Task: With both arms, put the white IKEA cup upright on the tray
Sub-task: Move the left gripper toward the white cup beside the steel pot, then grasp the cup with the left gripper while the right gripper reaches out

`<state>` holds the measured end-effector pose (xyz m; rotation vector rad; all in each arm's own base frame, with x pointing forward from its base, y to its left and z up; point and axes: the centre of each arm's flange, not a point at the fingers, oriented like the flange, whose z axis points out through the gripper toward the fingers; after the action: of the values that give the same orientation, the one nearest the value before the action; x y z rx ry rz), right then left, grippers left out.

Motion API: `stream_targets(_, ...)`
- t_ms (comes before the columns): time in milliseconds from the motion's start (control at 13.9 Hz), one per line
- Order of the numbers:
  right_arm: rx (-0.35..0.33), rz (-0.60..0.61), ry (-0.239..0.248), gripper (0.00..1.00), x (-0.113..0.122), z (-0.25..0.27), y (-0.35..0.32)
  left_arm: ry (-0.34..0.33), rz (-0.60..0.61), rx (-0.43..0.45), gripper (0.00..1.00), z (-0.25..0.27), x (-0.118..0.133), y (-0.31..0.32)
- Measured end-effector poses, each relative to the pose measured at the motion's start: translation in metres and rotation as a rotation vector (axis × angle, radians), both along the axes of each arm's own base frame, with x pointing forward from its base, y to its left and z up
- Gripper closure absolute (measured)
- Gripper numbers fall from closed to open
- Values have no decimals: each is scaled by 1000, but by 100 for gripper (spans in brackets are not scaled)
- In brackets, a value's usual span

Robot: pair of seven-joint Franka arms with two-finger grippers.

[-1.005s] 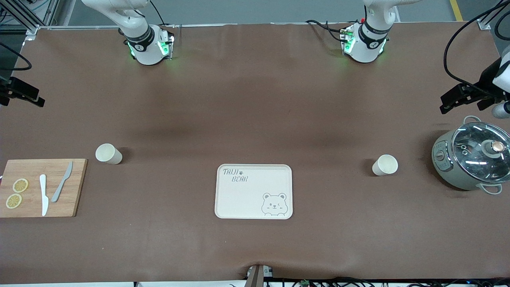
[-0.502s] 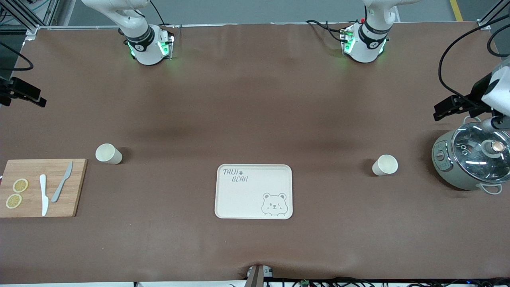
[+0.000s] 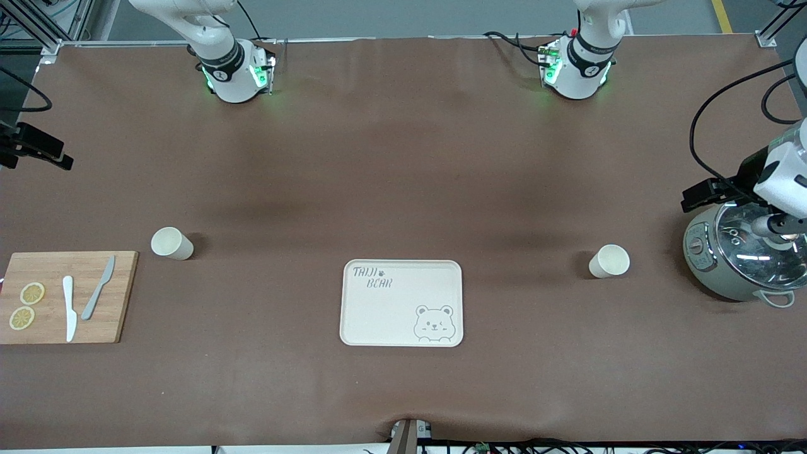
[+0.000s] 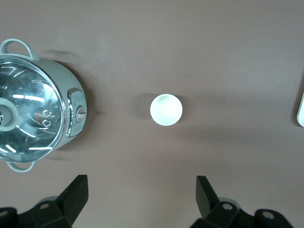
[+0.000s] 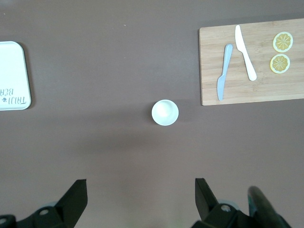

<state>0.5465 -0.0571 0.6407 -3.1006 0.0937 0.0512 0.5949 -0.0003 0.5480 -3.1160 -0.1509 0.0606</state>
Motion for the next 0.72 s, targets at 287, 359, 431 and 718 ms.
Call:
stream_targets(287,5,-3,1,0,1,-1,-1,-28,7,-2,0,-31,5,5)
stream_targets(359,7,-3,3,0,1,-2,-1,-39,7,-3,0,-43,6,6)
stream_targets(431,8,-3,3,0,2,-3,-1,-46,7,-4,0,-57,7,7)
stream_targets(718,9,-6,-14,0,5,-3,-2,-38,12,-16,0,-124,13,11)
